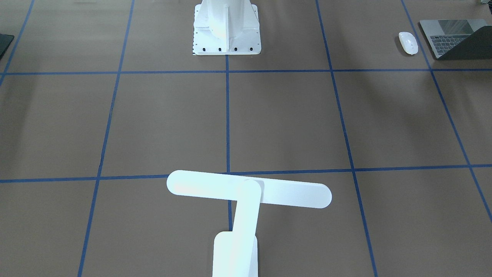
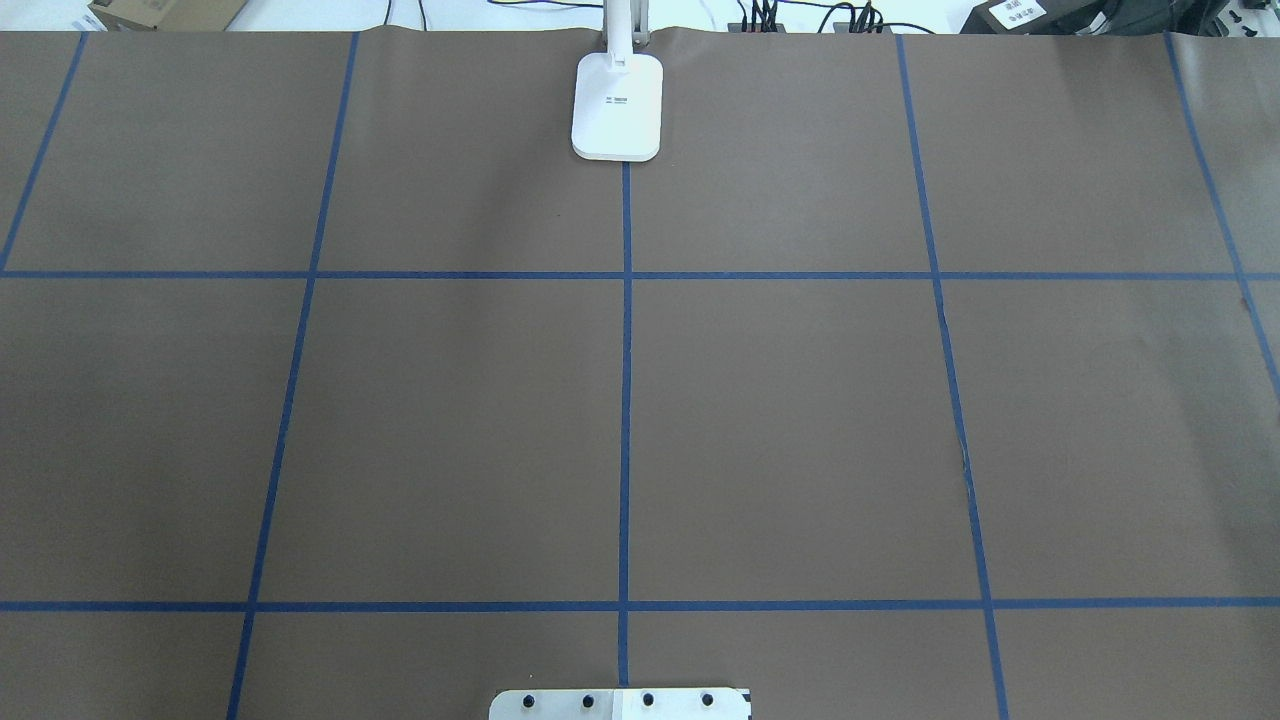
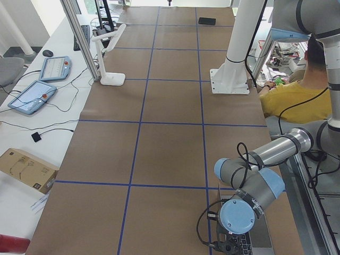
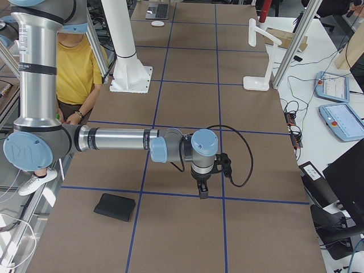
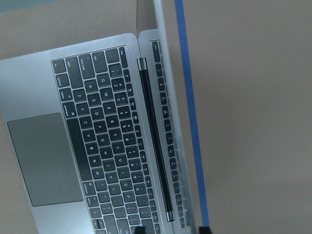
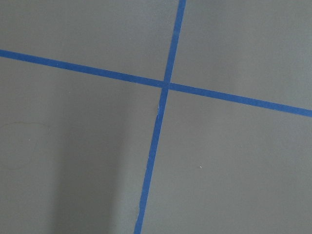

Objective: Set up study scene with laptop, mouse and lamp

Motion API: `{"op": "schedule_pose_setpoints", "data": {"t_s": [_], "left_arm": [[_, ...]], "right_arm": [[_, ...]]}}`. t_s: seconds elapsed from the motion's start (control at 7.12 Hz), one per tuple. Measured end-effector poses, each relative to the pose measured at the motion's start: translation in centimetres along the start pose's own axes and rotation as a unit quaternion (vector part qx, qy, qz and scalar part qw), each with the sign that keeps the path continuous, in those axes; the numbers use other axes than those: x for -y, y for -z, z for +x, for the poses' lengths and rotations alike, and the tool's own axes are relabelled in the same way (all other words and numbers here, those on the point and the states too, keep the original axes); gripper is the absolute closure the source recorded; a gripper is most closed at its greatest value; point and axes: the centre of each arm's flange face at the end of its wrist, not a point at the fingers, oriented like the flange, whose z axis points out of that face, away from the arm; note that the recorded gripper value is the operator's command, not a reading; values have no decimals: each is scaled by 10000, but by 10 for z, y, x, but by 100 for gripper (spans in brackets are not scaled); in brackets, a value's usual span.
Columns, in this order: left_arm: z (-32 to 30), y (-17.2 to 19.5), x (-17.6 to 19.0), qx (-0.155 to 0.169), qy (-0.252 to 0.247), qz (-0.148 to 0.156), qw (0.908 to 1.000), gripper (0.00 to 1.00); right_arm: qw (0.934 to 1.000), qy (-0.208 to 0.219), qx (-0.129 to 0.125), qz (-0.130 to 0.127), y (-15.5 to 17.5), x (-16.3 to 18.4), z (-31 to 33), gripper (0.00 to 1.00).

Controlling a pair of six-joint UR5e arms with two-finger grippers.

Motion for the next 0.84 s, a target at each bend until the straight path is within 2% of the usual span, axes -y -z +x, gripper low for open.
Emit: {"op": "schedule_pose_setpoints", "data": {"t_s": [0.56,0.84], "left_arm": [[47,37,-4,-144,-260,199,9994,100],[98,77,-15,-339,-470,247,9980,100]], "right_arm": [[10000,2,6,15,1,1,-1,0],[10000,-7,11,13,1,1,-1,0]]}}
